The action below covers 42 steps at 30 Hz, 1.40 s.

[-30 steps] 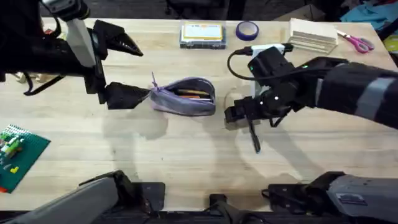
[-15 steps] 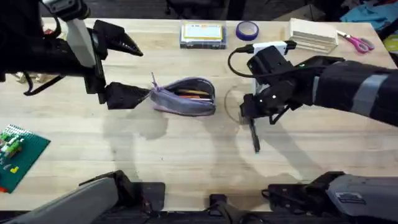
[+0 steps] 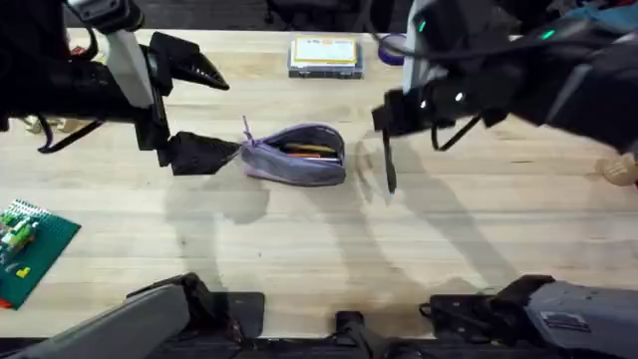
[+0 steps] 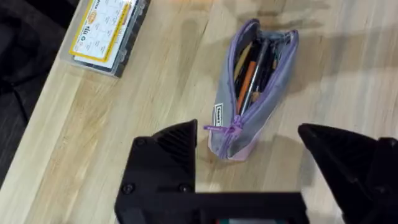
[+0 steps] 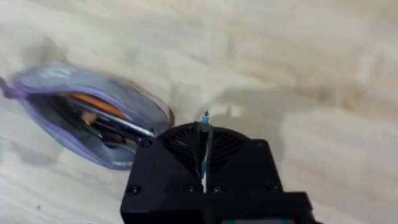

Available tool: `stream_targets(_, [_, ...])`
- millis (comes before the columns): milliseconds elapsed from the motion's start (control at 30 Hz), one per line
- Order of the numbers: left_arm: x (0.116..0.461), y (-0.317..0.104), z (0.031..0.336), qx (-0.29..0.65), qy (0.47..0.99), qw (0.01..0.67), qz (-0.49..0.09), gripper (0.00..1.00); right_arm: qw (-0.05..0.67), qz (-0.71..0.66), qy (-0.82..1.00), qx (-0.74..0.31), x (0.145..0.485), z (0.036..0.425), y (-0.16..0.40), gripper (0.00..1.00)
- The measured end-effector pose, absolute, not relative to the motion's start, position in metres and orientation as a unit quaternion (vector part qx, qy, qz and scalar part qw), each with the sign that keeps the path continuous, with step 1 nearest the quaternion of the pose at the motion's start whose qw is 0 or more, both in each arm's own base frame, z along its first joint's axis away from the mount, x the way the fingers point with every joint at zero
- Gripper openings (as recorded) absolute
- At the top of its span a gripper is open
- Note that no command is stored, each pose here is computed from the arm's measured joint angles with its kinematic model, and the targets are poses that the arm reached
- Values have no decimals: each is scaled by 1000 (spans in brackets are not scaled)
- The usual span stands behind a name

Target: Unzip the bag, pick up the pens from the table one at a time and place them inside, then zip the bag closed.

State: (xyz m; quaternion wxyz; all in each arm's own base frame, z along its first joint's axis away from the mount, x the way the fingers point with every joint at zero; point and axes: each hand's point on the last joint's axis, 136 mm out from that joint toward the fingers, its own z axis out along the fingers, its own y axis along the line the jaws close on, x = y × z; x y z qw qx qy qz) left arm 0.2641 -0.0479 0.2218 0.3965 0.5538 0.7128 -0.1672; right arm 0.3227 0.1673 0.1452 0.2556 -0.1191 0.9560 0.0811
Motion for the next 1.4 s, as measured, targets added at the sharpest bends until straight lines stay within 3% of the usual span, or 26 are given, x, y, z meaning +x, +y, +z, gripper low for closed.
stream_targets(267, [264, -48, 222, 554, 713, 396, -167, 993, 362, 117, 905, -192, 344, 211, 199, 32])
stream_targets(300, [264, -48, 222, 554, 713, 397, -167, 994, 398, 140, 870, -257, 341, 229, 226, 32])
stream_targets(433, [264, -48, 222, 554, 713, 396, -167, 994, 428, 161, 818, -349, 328, 244, 263, 32])
stream_targets(467, [264, -48, 222, 554, 713, 397, -167, 994, 445, 162, 779, -412, 316, 252, 284, 32])
stream_targets(600, [264, -48, 222, 554, 713, 397, -167, 994, 451, 149, 736, -483, 300, 252, 301, 32])
stream_targets(767, [264, -48, 222, 554, 713, 396, -167, 994, 445, 137, 698, -544, 287, 242, 319, 32])
stream_targets(933, [264, -48, 222, 554, 713, 397, -167, 994, 411, 130, 689, -582, 287, 205, 339, 32])
stream_targets(1400, [264, -47, 221, 554, 713, 395, -166, 994, 354, 113, 687, -624, 294, 141, 350, 33])
